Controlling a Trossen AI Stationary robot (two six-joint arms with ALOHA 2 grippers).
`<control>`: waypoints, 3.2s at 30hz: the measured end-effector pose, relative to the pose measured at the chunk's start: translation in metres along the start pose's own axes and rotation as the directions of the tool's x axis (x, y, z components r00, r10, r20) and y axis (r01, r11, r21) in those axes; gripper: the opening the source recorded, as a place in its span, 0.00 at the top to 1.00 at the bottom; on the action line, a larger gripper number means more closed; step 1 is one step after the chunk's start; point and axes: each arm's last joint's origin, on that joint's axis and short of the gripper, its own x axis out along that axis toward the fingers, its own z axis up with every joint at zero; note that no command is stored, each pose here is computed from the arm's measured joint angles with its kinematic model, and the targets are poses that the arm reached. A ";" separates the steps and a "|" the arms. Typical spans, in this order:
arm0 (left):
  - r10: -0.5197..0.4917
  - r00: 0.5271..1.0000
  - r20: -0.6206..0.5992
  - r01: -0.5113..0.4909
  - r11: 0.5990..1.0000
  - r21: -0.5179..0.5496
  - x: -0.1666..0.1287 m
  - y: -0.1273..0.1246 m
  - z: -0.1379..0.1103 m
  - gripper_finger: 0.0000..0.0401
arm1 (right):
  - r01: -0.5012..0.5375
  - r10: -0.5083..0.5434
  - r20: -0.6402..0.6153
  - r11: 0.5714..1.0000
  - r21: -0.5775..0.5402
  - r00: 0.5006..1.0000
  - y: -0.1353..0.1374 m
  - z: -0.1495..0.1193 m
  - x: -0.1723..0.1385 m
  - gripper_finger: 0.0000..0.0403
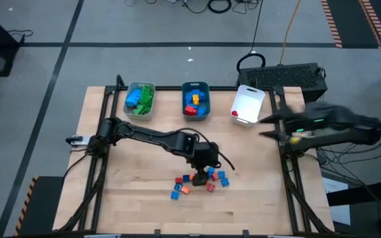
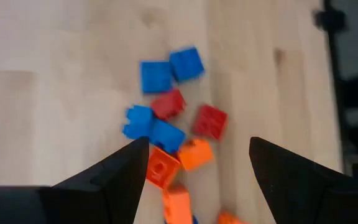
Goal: Sort blocks by size
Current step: Put the small orange 4 stud game piece into the white bin
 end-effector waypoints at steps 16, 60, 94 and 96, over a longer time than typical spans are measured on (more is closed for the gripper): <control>0.289 0.947 -0.142 -0.302 0.950 -0.076 0.010 -0.055 -0.038 0.31 | -0.051 -0.021 0.301 0.972 0.231 0.953 -0.025 -0.058 -0.120 0.41; 0.475 0.805 0.356 -0.369 0.870 -0.327 -0.059 0.099 0.064 0.76 | -0.027 -0.016 0.160 0.965 0.261 0.987 -0.023 -0.062 -0.084 0.41; 0.491 0.510 0.706 -0.229 0.869 -0.439 0.034 0.230 0.101 0.76 | -0.001 -0.042 0.167 0.969 0.248 0.985 -0.024 -0.062 -0.084 0.41; 0.482 0.523 0.703 -0.228 0.874 -0.430 0.039 0.231 0.100 0.76 | -0.001 -0.042 0.167 0.969 0.248 0.985 -0.024 -0.062 -0.084 0.41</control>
